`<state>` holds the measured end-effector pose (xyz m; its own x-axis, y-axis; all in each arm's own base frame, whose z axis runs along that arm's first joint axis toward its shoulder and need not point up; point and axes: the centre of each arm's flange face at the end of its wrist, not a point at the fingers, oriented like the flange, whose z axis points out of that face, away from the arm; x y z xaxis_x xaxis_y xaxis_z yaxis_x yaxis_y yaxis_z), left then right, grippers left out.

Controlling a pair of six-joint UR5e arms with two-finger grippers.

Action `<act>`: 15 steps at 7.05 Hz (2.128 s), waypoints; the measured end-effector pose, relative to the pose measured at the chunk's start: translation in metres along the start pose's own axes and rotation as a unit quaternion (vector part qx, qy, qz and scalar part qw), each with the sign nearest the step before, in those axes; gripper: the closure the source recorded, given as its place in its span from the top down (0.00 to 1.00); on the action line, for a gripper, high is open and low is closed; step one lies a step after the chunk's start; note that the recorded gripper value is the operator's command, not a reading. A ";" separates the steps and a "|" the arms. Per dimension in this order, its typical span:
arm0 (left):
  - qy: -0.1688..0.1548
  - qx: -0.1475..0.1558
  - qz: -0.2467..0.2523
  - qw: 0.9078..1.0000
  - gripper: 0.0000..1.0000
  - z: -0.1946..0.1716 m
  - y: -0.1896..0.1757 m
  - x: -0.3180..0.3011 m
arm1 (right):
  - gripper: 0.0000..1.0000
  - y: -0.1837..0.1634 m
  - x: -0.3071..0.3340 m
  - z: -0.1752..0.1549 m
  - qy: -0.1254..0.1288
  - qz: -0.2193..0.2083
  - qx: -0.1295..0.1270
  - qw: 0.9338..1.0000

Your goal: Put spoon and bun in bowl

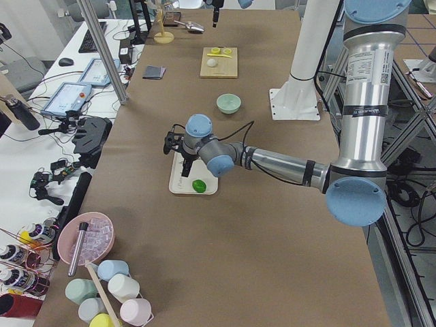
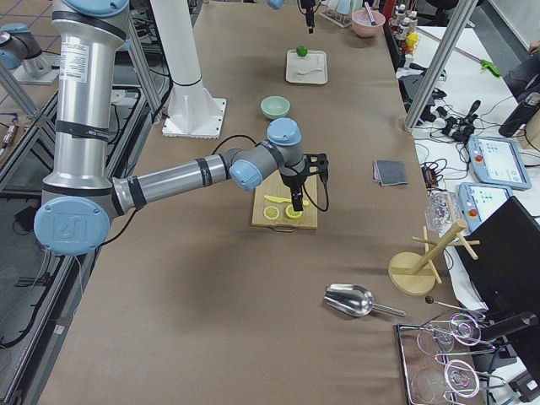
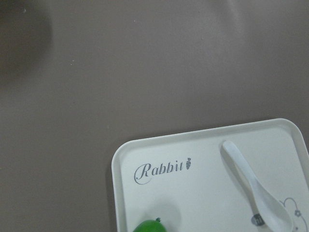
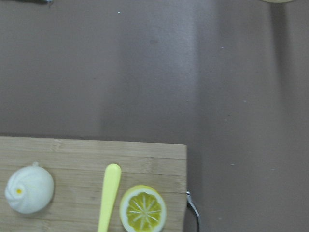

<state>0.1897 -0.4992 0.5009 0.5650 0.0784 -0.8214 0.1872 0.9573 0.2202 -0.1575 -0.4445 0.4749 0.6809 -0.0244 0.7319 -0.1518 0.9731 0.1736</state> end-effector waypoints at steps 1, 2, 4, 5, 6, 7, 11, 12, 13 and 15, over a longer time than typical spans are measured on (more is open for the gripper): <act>-0.006 0.003 -0.017 1.000 0.95 0.026 0.004 0.022 | 0.97 0.004 -0.031 0.015 0.002 0.013 0.008 1.000; -0.013 0.009 -0.030 0.999 0.87 0.051 0.007 0.044 | 0.97 0.008 -0.055 0.026 0.002 0.018 0.014 1.000; -0.022 0.020 -0.049 0.998 0.70 0.088 0.007 0.078 | 0.97 0.013 -0.077 0.034 0.001 0.020 0.018 1.000; -0.026 0.024 -0.051 0.998 0.66 0.101 0.009 0.089 | 0.97 0.014 -0.080 0.035 0.001 0.019 0.020 1.000; -0.029 0.024 -0.050 0.998 0.65 0.110 0.012 0.095 | 0.97 0.014 -0.081 0.036 0.000 0.019 0.020 1.000; -0.031 0.022 -0.049 0.998 0.62 0.118 0.015 0.099 | 0.97 0.014 -0.082 0.036 0.000 0.018 0.020 1.000; -0.042 0.020 -0.047 0.998 0.13 0.134 0.018 0.100 | 0.98 0.013 -0.083 0.037 0.002 0.017 0.023 1.000; -0.041 0.021 -0.047 0.998 0.00 0.135 0.016 0.103 | 0.98 0.012 -0.083 0.037 0.002 0.017 0.025 1.000; -0.039 0.022 -0.046 0.998 0.00 0.134 0.015 0.106 | 0.98 0.012 -0.084 0.037 0.002 0.017 0.025 1.000; -0.032 0.026 -0.044 0.998 0.00 0.130 0.012 0.114 | 0.99 0.012 -0.084 0.036 0.002 0.016 0.025 1.000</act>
<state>0.3613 -0.5149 0.4782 0.5936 -0.0249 -0.8044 0.2789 0.9439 0.1766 -0.2427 -0.4391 0.4394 0.6782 0.0086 0.7349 -0.2103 0.9604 0.1828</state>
